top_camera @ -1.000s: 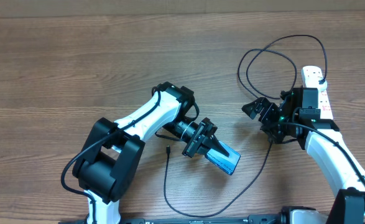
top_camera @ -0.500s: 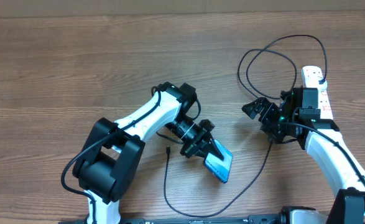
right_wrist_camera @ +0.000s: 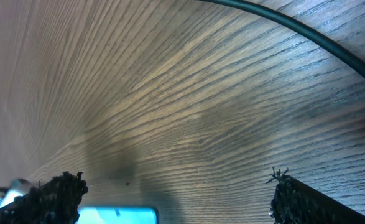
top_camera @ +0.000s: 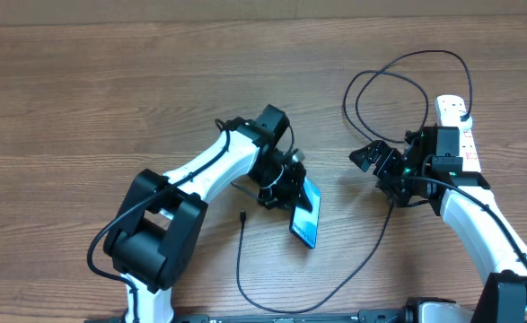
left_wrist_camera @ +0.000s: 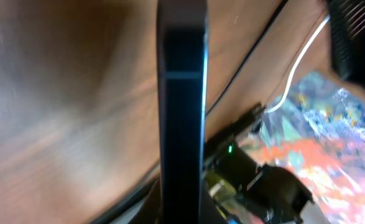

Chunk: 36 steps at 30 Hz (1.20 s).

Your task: Plug charger to phone and switch on socket

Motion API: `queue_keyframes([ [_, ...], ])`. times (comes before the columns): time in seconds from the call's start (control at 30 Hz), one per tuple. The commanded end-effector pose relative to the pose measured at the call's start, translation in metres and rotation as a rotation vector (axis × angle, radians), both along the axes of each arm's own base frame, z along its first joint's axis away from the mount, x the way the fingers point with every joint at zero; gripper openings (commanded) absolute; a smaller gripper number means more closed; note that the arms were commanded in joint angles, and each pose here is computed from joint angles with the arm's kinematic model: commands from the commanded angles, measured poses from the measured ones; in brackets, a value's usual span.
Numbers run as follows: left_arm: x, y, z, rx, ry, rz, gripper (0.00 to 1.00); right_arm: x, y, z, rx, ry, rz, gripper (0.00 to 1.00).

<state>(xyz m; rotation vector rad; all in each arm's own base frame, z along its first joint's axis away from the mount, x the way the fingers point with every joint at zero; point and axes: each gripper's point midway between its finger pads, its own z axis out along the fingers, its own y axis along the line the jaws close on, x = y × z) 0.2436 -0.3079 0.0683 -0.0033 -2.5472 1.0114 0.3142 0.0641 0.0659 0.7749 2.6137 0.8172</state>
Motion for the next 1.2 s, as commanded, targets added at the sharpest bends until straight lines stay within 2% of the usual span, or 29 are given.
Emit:
queue_keyframes([
  [0.0, 0.019, 0.001, 0.007, -0.025, -0.095, 0.012, 0.04, 0.003, 0.000, 0.004, -0.011, -0.023, 0.007, 1.00],
  [0.13, 0.043, 0.015, -0.004, 0.045, -0.172, 0.063, 0.04, 0.003, 0.000, 0.004, -0.011, -0.023, 0.007, 1.00],
  [0.3, 0.062, 0.044, -0.017, 0.175, -0.185, 0.159, 0.04, 0.003, 0.000, 0.004, -0.011, -0.023, 0.006, 1.00],
  [0.63, 0.099, 0.078, -0.014, 0.161, -0.193, 0.295, 0.04, 0.003, 0.000, 0.004, -0.011, -0.023, 0.007, 1.00],
  [0.73, 0.107, 0.081, -0.005, 0.079, -0.184, 0.314, 0.04, 0.003, 0.000, 0.004, -0.011, -0.023, 0.007, 1.00],
  [0.93, 0.119, 0.085, 0.055, -0.386, -0.292, 0.204, 0.04, 0.003, 0.000, 0.004, -0.011, -0.023, 0.007, 1.00],
  [1.17, 0.105, 0.124, 0.081, -0.538, -0.344, 0.189, 0.04, 0.003, 0.000, 0.004, -0.011, -0.023, 0.007, 1.00],
])
